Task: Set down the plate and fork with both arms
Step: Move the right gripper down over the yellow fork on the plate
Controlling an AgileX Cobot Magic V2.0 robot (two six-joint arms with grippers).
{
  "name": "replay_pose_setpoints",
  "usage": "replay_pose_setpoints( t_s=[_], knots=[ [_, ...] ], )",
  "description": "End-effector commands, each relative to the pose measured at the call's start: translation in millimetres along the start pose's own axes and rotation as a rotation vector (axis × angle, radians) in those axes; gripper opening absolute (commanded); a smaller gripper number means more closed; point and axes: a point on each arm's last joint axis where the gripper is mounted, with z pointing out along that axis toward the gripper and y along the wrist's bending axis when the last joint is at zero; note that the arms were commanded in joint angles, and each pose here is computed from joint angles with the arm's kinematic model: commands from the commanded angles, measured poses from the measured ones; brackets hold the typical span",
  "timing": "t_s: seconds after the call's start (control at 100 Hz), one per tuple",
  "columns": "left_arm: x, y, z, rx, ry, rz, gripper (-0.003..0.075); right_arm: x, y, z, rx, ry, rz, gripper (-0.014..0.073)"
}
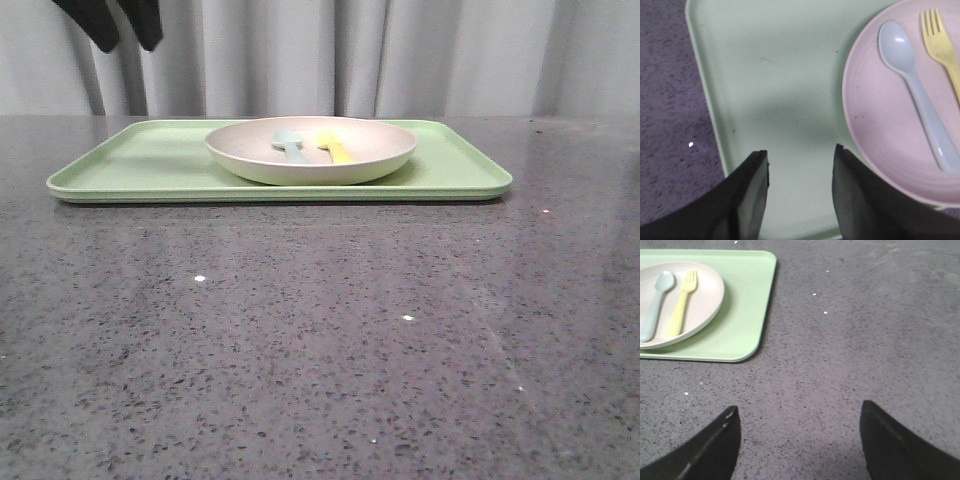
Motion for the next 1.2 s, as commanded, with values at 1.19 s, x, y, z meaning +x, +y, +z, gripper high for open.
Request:
replay_pose_setpoints(
  t_s=[1.19],
  knots=[
    [187.8,31.3,-119.4,0.054,-0.339,-0.009,0.0302,-139.6,150.0,209.3,-0.161,0.383,-0.213,0.0509]
  ],
)
